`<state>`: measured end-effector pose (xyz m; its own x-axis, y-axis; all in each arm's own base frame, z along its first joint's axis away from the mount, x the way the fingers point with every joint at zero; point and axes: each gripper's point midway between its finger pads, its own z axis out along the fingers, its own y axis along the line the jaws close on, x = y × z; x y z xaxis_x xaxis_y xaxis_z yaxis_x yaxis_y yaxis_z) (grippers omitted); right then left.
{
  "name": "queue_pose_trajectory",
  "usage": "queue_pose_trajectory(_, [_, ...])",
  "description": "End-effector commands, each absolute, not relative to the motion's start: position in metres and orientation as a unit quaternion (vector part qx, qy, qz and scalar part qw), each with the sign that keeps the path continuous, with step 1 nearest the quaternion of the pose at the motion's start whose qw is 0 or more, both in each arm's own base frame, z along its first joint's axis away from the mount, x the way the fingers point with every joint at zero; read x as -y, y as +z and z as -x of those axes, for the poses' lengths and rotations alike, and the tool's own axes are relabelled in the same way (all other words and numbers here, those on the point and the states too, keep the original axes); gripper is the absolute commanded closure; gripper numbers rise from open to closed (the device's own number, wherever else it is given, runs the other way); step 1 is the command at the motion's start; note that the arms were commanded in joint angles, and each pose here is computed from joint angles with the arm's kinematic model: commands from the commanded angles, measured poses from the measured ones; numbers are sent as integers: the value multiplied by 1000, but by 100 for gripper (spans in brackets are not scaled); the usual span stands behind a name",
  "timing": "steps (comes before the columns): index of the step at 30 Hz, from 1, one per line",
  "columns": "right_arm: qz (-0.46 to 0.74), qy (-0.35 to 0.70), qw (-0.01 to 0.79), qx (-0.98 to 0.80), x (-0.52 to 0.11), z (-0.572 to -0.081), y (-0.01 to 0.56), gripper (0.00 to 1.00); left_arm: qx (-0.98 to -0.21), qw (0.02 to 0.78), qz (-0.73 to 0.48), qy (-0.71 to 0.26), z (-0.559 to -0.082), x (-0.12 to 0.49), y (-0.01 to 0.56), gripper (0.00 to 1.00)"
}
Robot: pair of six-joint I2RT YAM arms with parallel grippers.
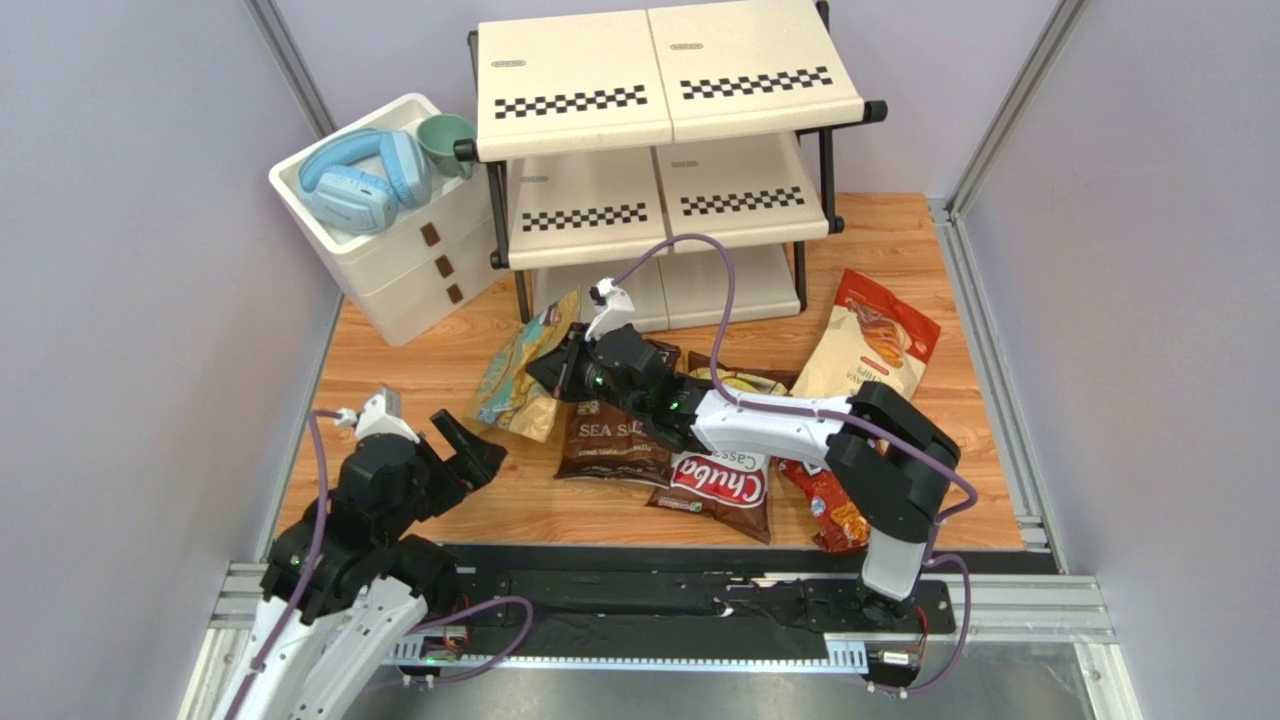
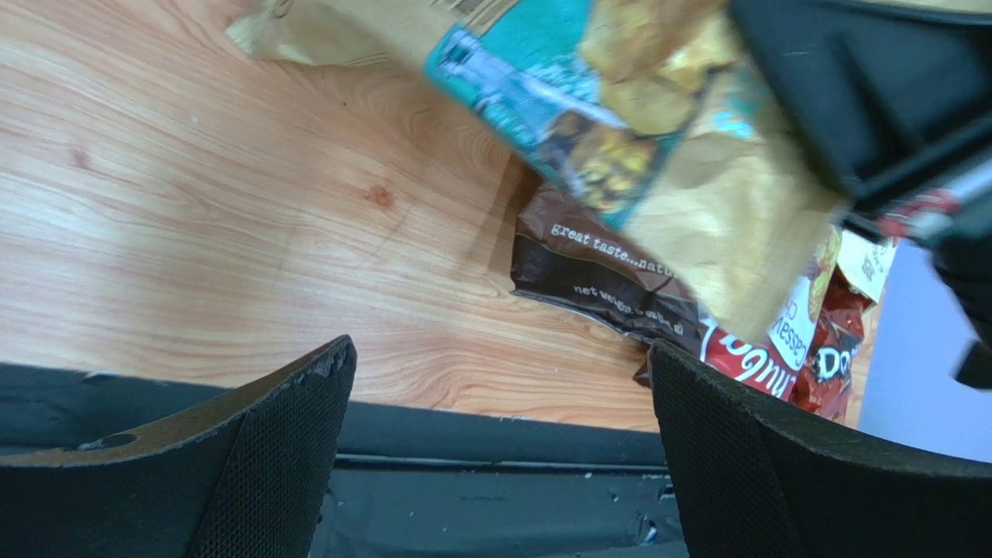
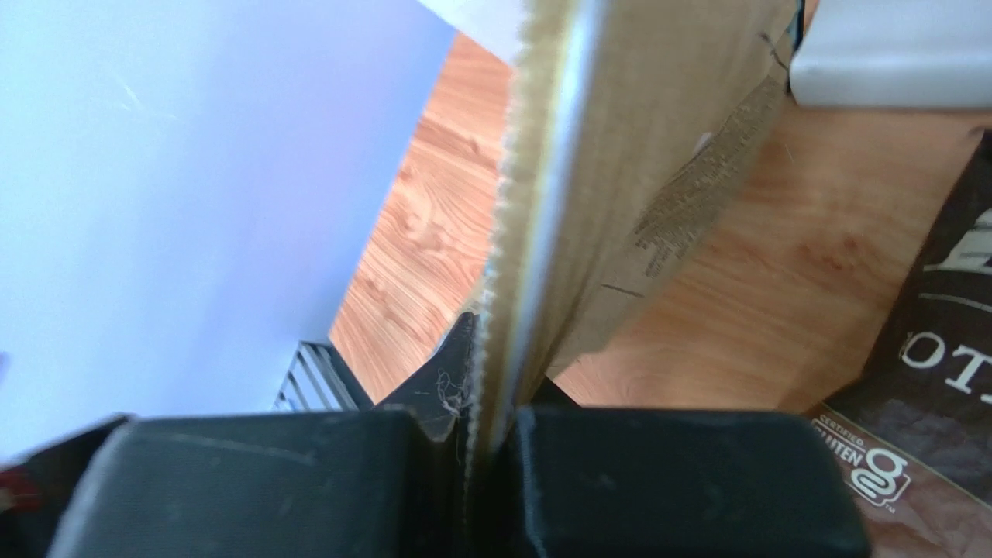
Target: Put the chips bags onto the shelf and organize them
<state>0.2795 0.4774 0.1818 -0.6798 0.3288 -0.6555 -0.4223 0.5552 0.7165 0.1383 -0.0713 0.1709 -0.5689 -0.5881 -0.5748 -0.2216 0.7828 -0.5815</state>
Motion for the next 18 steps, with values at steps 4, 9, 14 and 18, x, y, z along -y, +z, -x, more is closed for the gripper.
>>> queue_pose_trajectory(4, [-18,488,449,-748,-456,-288,200,100,-831,391,268,-291,-164,98,154,2])
queue_pose_trajectory(9, [-20,472,423,-773,-448,-277,169,100,-821,387,275,-317,-175,110,142,5])
queue_pose_trajectory(14, [-24,473,414,-777,-440,-264,154,100,-815,380,287,-329,-183,117,125,9])
queue_pose_trajectory(18, [-16,474,406,-781,-441,-252,146,100,-822,373,294,-315,-189,117,110,10])
